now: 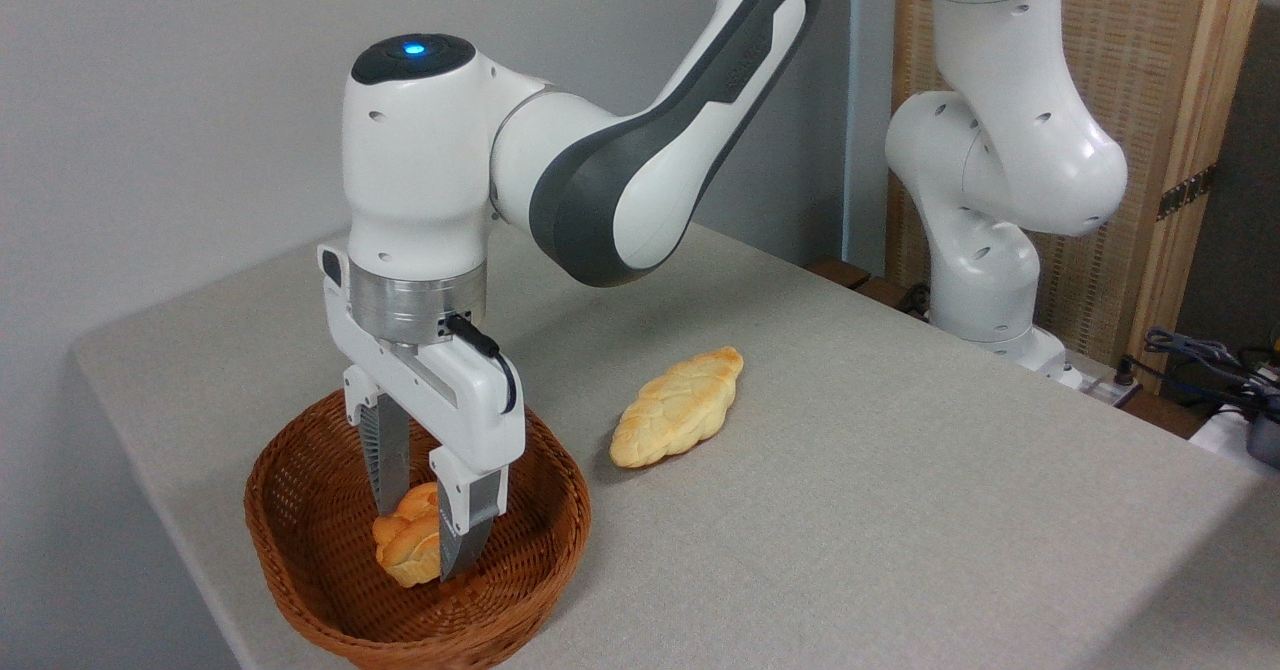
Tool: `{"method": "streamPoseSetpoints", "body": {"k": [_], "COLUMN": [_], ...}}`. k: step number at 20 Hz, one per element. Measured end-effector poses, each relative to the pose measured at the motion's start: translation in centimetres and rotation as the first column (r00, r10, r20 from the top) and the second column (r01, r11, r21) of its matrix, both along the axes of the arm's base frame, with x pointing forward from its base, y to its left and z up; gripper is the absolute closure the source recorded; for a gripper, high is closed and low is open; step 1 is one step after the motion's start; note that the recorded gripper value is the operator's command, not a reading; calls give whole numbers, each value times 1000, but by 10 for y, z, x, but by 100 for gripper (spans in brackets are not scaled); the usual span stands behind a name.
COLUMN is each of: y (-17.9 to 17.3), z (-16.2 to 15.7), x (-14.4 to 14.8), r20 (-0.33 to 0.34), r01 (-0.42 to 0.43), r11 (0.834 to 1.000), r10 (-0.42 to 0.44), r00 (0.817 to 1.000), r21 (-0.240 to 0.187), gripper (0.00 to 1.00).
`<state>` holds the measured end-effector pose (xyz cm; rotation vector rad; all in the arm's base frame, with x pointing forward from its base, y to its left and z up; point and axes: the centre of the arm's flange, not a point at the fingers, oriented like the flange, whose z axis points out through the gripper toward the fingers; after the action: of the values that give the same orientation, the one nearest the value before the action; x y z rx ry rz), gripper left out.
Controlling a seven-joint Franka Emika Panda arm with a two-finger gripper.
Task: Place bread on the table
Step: 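Close the gripper on the orange bun inside the basket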
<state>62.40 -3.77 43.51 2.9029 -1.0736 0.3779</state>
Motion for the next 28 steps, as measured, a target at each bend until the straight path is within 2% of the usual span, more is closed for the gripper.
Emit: {"method": "streamPoseSetpoints", "body": {"k": [10, 12, 14, 23, 28], "y": [0, 0, 0, 0, 0], "z": [2, 2, 5, 21, 42], "x": [1, 1, 1, -1, -10], "r20": [4, 5, 9, 34, 35], "r01": [0, 0, 0, 1, 4], "r11": [1000, 1000, 1000, 1000, 1000], "r10": [0, 0, 0, -1, -4], "r00": [1000, 1000, 1000, 999, 999], "r21": [0, 0, -1, -2, -4], "gripper": [80, 86, 87, 87, 86]}}
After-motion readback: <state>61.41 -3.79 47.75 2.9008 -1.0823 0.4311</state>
